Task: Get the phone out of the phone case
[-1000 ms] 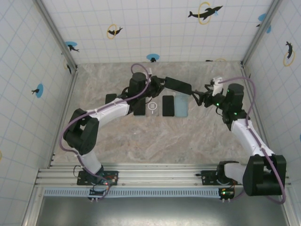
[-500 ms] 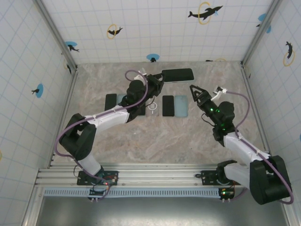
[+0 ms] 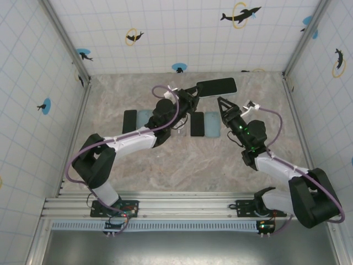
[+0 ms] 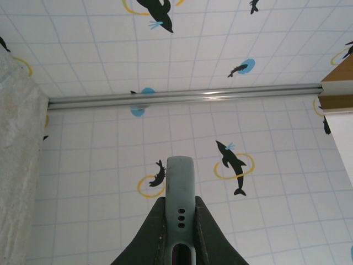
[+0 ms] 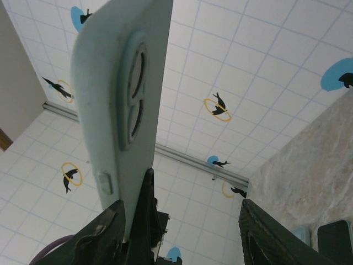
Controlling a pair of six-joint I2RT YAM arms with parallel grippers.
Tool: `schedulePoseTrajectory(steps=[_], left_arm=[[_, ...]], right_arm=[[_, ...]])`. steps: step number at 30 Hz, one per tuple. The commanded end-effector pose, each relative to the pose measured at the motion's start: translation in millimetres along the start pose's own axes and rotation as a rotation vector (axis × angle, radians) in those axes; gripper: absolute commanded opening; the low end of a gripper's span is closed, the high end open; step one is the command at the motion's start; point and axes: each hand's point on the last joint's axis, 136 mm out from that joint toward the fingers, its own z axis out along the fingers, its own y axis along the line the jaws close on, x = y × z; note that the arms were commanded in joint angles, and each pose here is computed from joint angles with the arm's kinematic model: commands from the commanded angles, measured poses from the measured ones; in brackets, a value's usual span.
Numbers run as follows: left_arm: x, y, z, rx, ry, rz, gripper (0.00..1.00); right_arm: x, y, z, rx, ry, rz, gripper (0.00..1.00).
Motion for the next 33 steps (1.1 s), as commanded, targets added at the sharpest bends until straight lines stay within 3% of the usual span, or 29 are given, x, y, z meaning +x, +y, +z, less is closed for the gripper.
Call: schedulePoseTrajectory(steps=[1, 18, 33], left_arm=[[0, -37, 0, 0.127, -0.01, -0.018, 0.02], [4, -30, -2, 0.103, 0.004, -0.003, 0.02], [10, -24, -1, 0.09, 0.015, 0.036, 0.05]], right_arm=[[-13, 37, 5, -0.129, -0.062, -0.002, 0.56], [-18, 54, 15, -0.198, -0.078, 0.019, 0.44], [-19, 54, 24, -0.198, -0.085, 0.05, 0.17]])
